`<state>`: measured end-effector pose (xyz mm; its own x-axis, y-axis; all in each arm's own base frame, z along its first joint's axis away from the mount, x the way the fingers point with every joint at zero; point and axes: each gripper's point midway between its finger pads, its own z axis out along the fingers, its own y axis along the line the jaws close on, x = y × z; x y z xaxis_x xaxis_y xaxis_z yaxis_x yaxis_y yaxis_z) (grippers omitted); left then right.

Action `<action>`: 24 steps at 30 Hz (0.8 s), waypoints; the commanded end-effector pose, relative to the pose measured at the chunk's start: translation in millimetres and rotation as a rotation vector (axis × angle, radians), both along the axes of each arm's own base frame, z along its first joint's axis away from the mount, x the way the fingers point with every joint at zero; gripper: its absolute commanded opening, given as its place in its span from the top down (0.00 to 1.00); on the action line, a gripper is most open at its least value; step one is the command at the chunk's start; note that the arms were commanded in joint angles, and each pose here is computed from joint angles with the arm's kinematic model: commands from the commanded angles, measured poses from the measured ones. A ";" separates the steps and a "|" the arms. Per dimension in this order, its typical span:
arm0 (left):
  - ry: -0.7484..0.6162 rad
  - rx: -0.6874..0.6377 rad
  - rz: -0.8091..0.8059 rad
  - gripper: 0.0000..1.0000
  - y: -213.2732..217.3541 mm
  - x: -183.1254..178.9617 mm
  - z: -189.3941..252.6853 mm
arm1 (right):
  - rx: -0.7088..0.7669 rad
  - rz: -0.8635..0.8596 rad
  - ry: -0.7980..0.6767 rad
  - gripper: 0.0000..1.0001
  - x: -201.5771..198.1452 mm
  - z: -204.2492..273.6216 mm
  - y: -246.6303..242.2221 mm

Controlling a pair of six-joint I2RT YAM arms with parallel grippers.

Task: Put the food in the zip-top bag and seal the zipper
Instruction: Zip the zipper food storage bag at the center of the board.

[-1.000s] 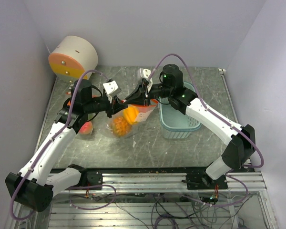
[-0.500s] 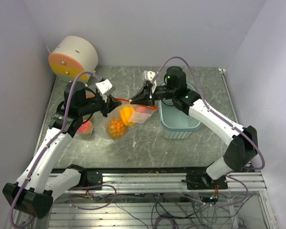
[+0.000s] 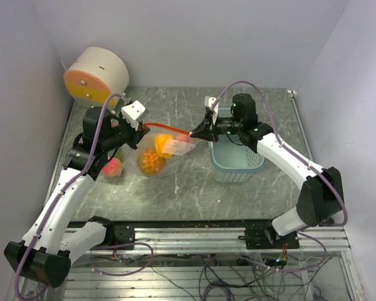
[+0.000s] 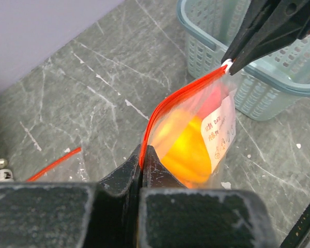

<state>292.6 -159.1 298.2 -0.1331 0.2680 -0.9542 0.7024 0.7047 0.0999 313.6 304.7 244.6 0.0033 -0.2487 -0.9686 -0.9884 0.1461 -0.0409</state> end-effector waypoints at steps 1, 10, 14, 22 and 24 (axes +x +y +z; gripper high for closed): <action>-0.129 0.012 0.134 0.93 24.2 20.7 29.7 | -0.079 -0.121 -0.035 1.00 17.6 -14.0 -25.4; -0.116 0.009 0.146 0.93 24.7 25.5 23.2 | -0.152 -0.239 -0.026 1.00 38.1 -36.8 -47.3; -0.111 0.001 0.139 0.93 22.7 26.9 20.6 | -0.154 -0.254 -0.020 1.00 40.0 -40.0 -50.5; -0.103 -0.007 0.132 0.93 19.7 29.6 19.2 | -0.194 -0.309 -0.038 1.00 47.6 -46.0 -60.0; -0.098 -0.014 0.136 0.93 19.8 30.5 16.9 | -0.192 -0.313 -0.029 1.00 48.9 -46.7 -59.3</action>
<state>308.9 -152.8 294.5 -0.1406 0.2662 -0.9536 0.6577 0.7451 0.1110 351.0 267.2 209.7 -0.0315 -0.3739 -0.9269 -0.9301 0.3505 -0.1097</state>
